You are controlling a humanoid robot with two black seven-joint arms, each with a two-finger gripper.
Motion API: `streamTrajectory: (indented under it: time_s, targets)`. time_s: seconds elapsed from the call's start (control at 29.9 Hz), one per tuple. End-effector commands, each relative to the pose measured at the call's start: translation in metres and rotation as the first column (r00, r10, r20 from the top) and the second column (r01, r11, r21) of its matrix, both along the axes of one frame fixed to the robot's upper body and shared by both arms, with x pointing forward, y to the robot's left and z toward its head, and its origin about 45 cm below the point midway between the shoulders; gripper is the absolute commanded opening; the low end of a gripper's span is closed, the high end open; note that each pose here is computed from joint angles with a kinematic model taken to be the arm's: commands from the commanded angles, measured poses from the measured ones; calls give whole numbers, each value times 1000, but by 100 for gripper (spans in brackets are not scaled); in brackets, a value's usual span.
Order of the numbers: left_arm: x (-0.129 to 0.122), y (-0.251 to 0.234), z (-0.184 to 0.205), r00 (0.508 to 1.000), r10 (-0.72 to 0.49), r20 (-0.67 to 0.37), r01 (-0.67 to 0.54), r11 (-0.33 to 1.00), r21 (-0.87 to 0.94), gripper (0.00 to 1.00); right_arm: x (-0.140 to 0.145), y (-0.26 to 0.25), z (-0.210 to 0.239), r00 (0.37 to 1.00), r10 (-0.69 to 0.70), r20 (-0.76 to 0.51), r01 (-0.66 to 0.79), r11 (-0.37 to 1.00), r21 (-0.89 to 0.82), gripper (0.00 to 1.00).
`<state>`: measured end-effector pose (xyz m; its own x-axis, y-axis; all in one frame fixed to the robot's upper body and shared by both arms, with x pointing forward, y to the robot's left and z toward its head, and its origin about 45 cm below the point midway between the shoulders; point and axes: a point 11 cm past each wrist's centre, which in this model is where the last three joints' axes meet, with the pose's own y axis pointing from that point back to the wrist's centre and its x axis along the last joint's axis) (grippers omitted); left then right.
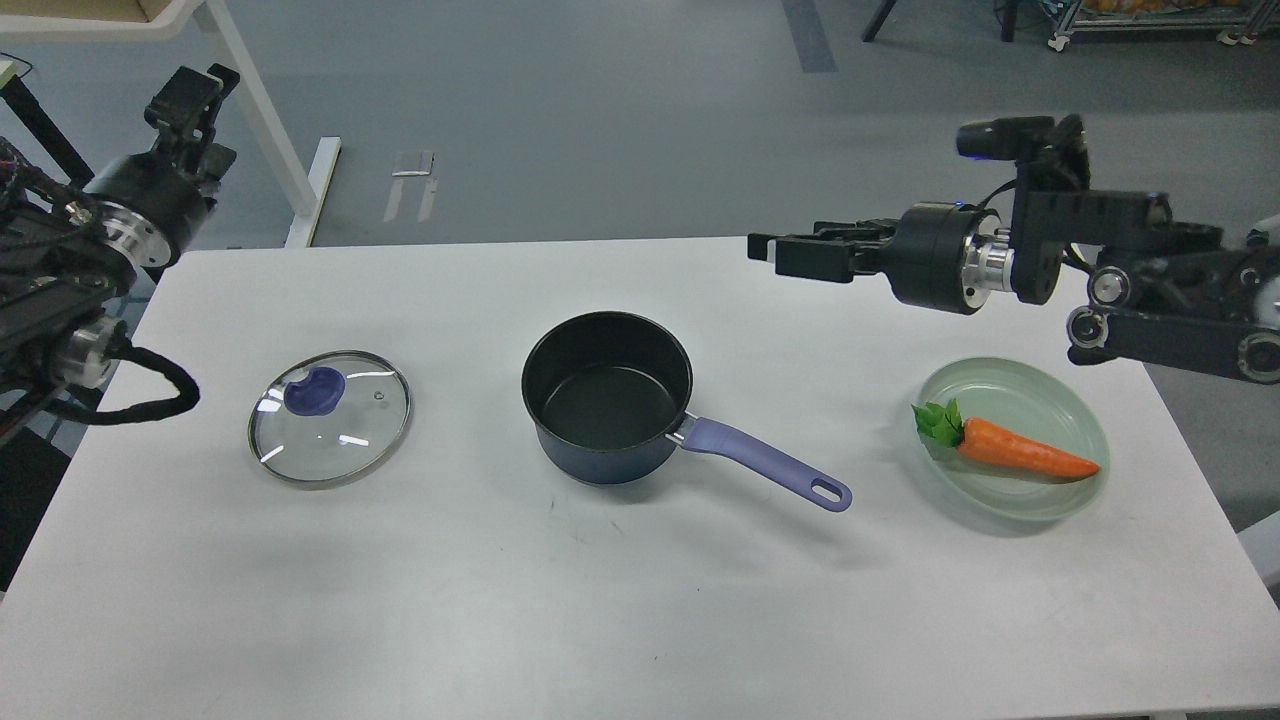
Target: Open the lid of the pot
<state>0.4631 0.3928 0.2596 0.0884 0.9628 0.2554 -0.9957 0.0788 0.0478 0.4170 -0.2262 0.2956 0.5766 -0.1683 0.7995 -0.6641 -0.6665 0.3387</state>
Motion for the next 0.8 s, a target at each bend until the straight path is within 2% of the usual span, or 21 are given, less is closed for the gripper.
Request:
streamTrajectory:
  time_s: [0.0, 0.17, 0.33, 0.57, 0.67, 0.77]
  targets:
    - [6, -13, -11, 999, 23, -28, -29, 974, -226, 99, 7, -30, -7, 986, -167, -14, 165, 960, 226, 99]
    - [19, -47, -22, 999, 23, -29, -33, 921, -389, 99, 13, -73, -6, 924, -373, -81, 360, 781, 511, 99]
    - [12, -55, -45, 998, 41, -47, -60, 846, -530, 99, 20, -99, -8, 839, -471, -271, 502, 481, 719, 99]
    - [8, -62, -54, 997, 66, -39, -76, 752, -655, 99, 33, -126, -42, 697, -497, -517, 652, 138, 745, 99]
    - [10, -70, -54, 996, 85, -40, -88, 695, -713, 99, 34, -127, -62, 629, -452, -633, 699, -29, 715, 99]
    - [12, -85, -56, 996, 72, -44, -81, 664, -743, 99, 38, -126, -73, 589, -397, -704, 710, -164, 685, 99]
